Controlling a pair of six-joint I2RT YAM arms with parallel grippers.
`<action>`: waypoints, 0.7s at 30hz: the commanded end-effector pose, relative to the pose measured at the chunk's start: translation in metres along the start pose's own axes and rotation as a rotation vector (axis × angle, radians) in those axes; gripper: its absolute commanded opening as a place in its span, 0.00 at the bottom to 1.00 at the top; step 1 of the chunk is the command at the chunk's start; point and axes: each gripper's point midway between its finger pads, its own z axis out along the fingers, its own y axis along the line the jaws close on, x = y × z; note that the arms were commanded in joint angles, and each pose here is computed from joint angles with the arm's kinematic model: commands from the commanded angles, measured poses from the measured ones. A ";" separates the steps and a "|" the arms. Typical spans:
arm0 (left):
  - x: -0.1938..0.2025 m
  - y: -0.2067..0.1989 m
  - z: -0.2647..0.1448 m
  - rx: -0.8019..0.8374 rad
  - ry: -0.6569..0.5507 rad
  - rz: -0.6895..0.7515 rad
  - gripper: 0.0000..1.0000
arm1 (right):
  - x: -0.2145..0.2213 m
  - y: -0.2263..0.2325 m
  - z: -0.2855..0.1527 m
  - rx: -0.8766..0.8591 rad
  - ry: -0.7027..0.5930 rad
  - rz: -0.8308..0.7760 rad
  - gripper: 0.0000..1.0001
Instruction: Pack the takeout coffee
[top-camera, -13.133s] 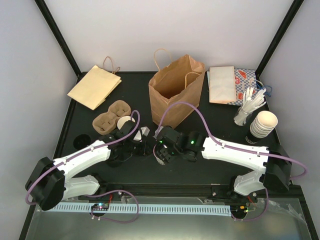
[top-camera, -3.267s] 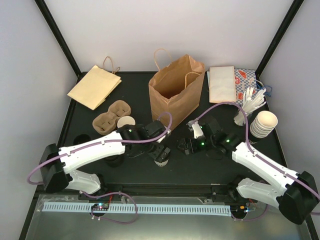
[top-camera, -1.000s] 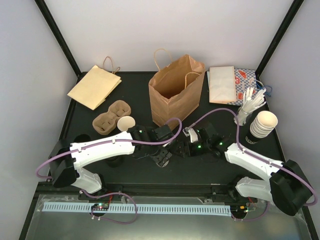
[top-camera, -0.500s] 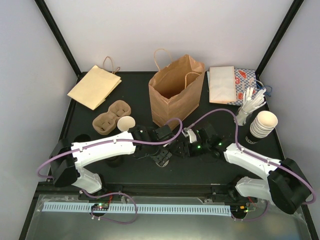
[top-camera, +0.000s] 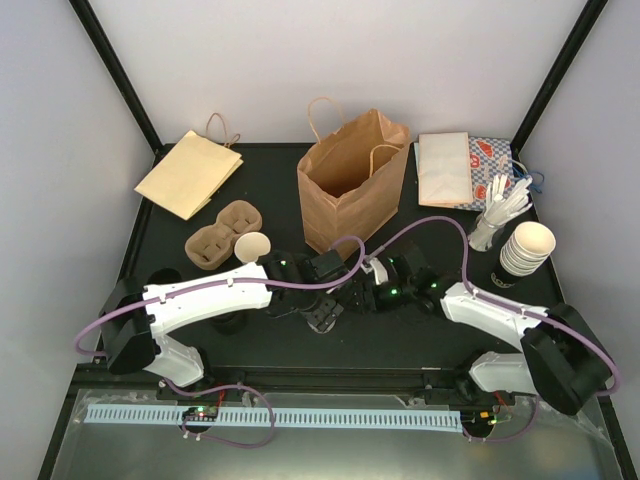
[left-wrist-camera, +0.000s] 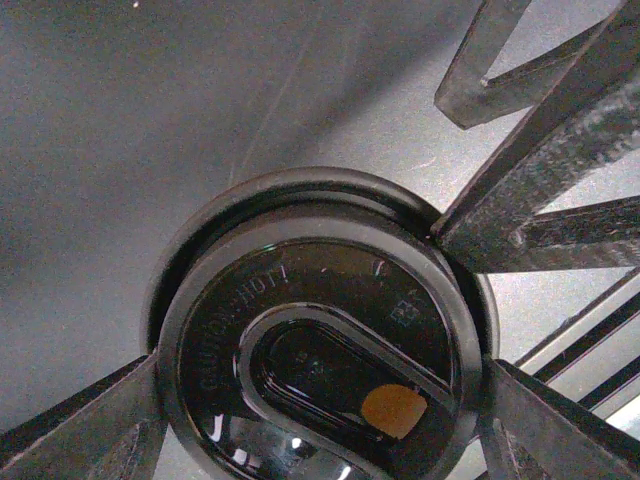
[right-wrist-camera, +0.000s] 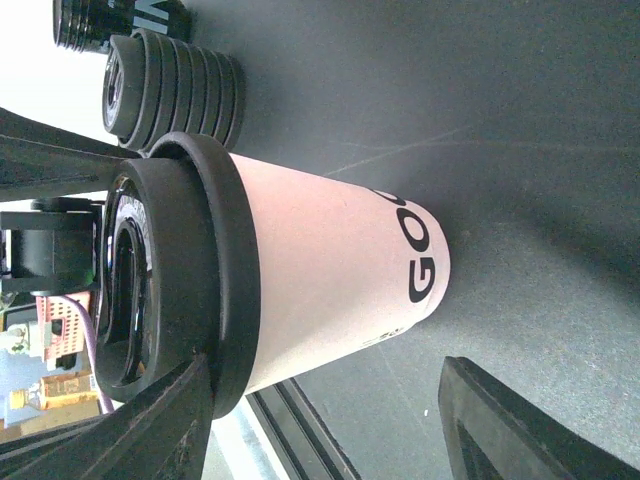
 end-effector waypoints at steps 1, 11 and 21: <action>0.004 -0.003 0.009 -0.003 0.040 0.003 0.84 | 0.011 -0.033 0.008 0.102 0.015 0.054 0.62; 0.009 -0.002 0.012 0.001 0.049 -0.002 0.85 | 0.003 -0.039 -0.001 0.172 -0.040 0.048 0.60; 0.009 -0.002 0.012 0.000 0.047 -0.004 0.85 | -0.027 -0.007 -0.011 0.133 -0.084 -0.028 0.61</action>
